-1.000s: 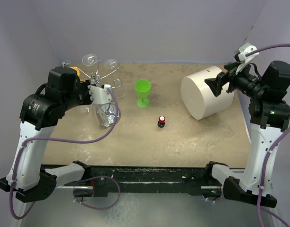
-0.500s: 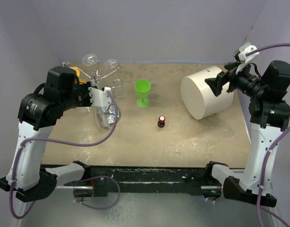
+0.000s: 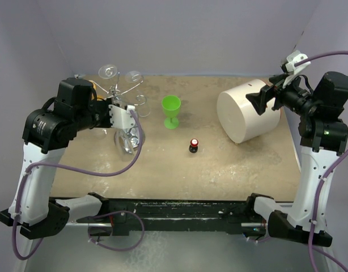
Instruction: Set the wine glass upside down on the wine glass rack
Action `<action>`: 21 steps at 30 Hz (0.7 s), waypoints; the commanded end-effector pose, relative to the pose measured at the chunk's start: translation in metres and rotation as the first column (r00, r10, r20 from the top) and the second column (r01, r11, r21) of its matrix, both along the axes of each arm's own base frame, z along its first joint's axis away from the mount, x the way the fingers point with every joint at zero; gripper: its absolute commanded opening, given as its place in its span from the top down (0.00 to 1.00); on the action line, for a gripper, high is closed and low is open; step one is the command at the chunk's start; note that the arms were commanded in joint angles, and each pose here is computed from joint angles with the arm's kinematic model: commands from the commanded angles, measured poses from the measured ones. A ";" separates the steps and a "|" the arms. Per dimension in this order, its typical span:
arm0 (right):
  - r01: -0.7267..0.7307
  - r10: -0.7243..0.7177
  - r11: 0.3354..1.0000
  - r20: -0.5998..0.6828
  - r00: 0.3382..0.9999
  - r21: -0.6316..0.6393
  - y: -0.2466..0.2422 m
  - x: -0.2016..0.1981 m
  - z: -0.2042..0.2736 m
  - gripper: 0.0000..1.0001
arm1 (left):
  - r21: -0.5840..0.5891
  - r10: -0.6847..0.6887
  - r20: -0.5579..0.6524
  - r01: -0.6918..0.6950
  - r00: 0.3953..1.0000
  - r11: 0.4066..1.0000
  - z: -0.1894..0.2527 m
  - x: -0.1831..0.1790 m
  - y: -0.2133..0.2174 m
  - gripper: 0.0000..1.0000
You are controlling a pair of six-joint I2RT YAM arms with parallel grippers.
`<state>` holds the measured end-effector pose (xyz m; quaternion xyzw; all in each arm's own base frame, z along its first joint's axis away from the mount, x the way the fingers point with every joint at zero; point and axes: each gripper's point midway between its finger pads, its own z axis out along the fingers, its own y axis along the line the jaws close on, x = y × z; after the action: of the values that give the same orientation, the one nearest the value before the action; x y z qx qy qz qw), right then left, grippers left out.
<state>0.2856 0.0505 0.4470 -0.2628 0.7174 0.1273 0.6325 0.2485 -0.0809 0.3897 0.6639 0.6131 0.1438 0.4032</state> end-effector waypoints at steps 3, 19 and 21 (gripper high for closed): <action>-0.025 0.026 1.000 0.053 0.998 -0.014 0.003 -0.003 0.015 0.00 | -0.026 -0.058 0.038 0.059 0.998 0.998 0.011 0.004 -0.013 1.00; -0.015 0.017 1.000 0.046 0.999 -0.023 0.001 -0.002 0.007 0.00 | -0.008 -0.068 -0.042 0.067 0.997 0.998 -0.018 0.014 -0.021 0.92; -0.008 0.010 1.000 0.047 0.999 -0.026 0.000 -0.003 0.007 0.00 | -0.003 -0.059 -0.041 0.059 0.997 0.998 -0.018 0.015 -0.020 0.92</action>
<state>0.2857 0.0502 0.4447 -0.2663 0.7175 0.1253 0.6313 0.2587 -0.0943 0.3630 0.6819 0.6175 0.1139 0.3751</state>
